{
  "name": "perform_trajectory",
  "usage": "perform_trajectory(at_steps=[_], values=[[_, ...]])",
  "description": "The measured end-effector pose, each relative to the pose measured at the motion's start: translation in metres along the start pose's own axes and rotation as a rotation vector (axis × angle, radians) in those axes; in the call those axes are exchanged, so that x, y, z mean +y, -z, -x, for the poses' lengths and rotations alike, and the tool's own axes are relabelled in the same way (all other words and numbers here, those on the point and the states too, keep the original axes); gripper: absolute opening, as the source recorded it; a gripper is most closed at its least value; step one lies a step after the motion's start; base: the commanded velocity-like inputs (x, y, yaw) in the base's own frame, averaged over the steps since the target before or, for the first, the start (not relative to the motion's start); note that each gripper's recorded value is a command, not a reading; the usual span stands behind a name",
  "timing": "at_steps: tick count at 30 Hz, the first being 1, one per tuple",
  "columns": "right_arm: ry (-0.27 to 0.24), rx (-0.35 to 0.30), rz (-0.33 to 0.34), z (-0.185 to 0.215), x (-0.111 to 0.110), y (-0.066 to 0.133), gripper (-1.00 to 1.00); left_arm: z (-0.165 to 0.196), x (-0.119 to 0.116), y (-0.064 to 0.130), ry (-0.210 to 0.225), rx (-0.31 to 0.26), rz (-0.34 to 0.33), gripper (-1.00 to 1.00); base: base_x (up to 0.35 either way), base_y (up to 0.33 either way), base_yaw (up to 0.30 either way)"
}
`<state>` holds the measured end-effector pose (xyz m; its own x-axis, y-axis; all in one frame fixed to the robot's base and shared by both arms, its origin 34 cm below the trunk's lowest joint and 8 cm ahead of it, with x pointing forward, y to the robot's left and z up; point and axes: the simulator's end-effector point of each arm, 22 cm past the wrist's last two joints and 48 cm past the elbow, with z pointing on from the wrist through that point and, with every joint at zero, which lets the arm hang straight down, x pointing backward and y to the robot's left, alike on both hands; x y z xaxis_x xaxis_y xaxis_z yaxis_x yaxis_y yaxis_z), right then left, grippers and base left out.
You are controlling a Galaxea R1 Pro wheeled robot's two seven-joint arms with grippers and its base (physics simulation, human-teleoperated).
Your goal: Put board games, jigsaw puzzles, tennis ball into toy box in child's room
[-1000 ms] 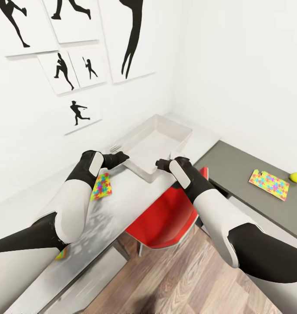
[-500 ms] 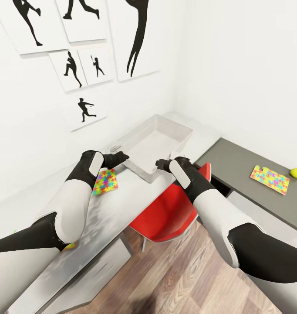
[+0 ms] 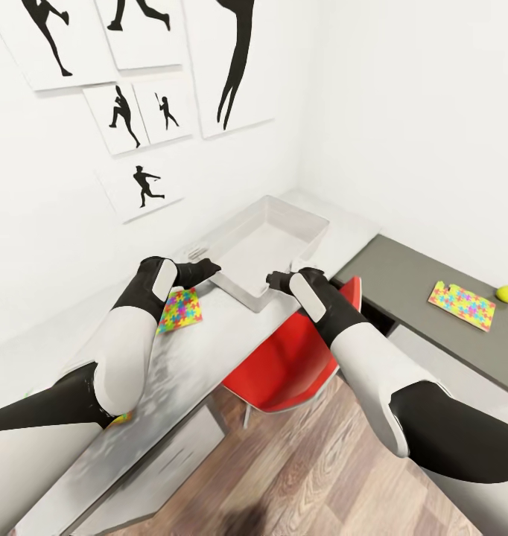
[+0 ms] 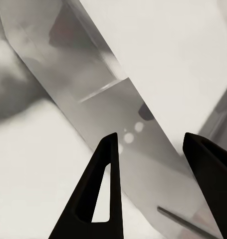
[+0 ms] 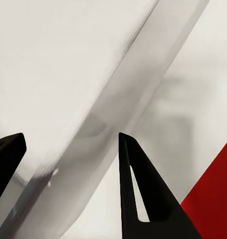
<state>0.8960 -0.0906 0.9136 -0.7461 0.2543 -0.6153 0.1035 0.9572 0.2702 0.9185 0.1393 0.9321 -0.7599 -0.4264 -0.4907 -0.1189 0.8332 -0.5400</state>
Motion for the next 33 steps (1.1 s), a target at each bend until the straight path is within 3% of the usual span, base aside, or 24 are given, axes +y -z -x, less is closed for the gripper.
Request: perform_trajectory(at_steps=[33], values=[[-0.002, 0.017, -0.004, -0.0095, -0.0038, -0.0091, -1.0, -0.0079, 0.0078, -0.0088, 0.007, 0.015, 0.008, -1.0, -0.016, 0.014, 0.0]])
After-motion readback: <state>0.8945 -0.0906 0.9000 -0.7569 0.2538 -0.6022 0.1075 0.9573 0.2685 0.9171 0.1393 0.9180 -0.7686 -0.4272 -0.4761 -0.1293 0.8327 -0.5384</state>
